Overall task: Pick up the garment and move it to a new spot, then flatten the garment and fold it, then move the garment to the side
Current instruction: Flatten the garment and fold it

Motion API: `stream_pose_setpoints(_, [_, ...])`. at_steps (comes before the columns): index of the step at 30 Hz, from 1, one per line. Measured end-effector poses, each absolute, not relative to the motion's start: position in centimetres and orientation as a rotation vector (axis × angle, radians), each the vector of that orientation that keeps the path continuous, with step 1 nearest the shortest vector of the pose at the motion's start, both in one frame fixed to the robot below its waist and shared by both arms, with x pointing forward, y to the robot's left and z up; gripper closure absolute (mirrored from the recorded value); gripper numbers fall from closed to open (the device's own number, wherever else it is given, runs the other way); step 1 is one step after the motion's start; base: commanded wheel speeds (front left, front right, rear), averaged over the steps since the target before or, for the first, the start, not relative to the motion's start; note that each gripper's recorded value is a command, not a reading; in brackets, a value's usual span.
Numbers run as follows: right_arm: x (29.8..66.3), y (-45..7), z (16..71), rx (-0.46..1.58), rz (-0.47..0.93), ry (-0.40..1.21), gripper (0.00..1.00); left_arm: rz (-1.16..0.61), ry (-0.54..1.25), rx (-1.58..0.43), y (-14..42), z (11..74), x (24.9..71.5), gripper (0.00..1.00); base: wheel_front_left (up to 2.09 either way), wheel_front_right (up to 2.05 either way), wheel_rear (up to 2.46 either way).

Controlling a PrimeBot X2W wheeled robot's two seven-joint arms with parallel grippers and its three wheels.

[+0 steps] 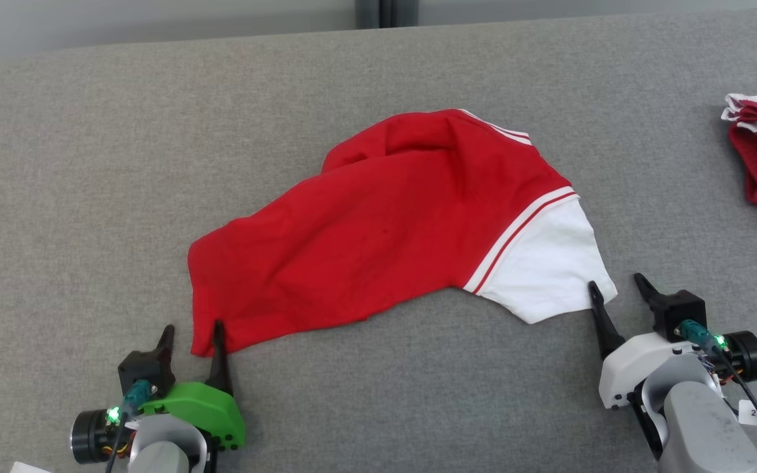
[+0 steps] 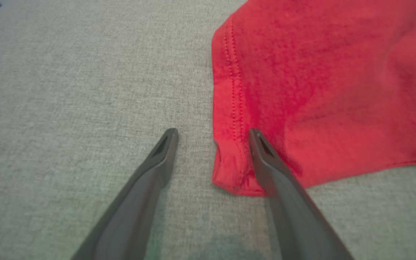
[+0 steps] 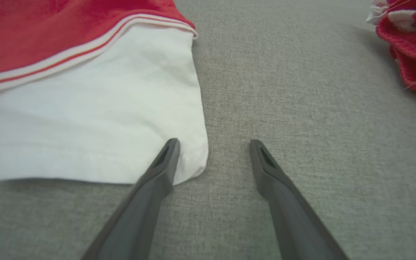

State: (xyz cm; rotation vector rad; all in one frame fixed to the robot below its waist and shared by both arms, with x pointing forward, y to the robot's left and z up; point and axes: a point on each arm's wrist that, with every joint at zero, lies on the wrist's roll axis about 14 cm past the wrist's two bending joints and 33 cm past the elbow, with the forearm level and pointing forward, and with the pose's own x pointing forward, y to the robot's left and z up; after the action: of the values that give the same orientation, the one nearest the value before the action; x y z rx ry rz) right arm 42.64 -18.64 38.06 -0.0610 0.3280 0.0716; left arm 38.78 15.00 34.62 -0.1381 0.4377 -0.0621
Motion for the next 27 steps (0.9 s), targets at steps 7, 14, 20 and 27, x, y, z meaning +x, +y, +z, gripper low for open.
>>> stream_pose_setpoints(7, [42.4,-17.9,37.3,-0.063,0.098,0.356,1.00,-0.092,0.458,-0.143,14.4,34.2,38.2,0.00,0.00,0.00,0.00])
stream_pose_setpoints(14, [42.8,-17.3,38.3,-0.010,0.094,0.321,1.00,-0.126,0.468,-0.185,13.2,34.2,38.0,1.00,0.00,0.00,0.00])
stream_pose_setpoints(20, [43.7,-16.7,42.4,0.065,0.091,0.185,1.00,-0.119,0.377,-0.214,13.5,36.9,38.8,1.00,0.00,0.00,0.00])
stream_pose_setpoints(27, [44.5,-17.4,50.2,0.168,0.088,-0.058,1.00,-0.125,0.099,-0.249,14.1,45.2,41.5,1.00,0.00,0.00,0.00])
